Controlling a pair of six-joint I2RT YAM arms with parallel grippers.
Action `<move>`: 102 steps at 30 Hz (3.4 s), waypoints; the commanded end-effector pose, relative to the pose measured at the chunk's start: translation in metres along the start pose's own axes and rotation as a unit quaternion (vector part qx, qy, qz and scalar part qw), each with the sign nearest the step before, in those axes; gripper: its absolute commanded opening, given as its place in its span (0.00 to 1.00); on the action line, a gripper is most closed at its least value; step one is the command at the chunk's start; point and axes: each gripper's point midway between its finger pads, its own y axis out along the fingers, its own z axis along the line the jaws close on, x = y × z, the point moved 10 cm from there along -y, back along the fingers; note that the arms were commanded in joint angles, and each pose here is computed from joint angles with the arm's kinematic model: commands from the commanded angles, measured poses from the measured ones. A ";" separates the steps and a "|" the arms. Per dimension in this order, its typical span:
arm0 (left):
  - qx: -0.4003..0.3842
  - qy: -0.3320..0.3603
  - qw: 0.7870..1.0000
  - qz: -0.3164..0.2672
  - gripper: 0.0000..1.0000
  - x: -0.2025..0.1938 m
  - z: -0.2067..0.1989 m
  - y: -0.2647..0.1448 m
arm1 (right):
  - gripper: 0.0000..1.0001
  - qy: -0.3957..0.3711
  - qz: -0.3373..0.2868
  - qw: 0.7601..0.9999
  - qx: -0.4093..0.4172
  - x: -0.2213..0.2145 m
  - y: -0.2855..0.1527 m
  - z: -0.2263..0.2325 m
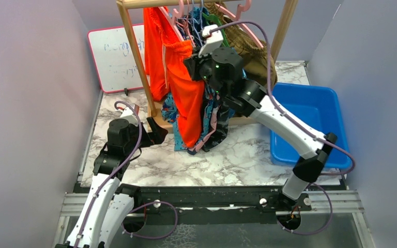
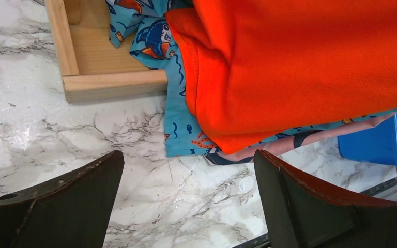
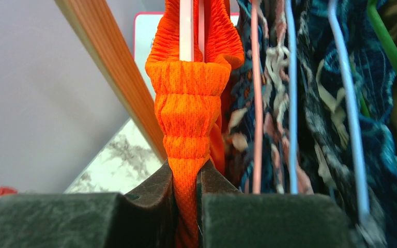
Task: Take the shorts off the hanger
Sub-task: Pick up the hanger from the clothes rod, then remove the shorts from the clothes rod.
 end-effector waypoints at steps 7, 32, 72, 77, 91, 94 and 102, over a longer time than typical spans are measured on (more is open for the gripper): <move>-0.003 0.013 0.997 -0.078 0.99 0.014 -0.006 -0.019 | 0.01 0.029 -0.004 0.991 0.133 0.046 -0.104 -0.010; 0.061 -0.061 0.951 -0.298 0.93 0.051 -0.031 -0.127 | 0.01 -0.086 0.015 0.949 0.304 -0.019 -0.300 -0.080; -0.019 -0.055 0.997 0.048 0.57 0.012 -0.019 -0.016 | 0.01 -0.032 0.236 0.901 0.363 -0.144 -0.204 -0.042; 0.013 -0.057 0.997 0.048 0.27 0.010 -0.013 -0.013 | 0.01 -0.038 0.251 0.912 0.323 -0.146 -0.203 -0.048; 0.185 -0.020 0.982 0.006 0.00 0.033 0.009 -0.010 | 0.01 -0.067 0.302 0.917 0.253 -0.155 -0.223 -0.069; 0.222 -0.019 0.975 0.001 0.00 0.037 0.015 -0.003 | 0.01 -0.070 0.283 0.923 0.252 -0.150 -0.235 -0.074; 0.230 -0.047 0.972 0.005 0.00 0.035 0.022 0.016 | 0.01 -0.061 0.155 0.936 0.312 -0.125 -0.276 -0.081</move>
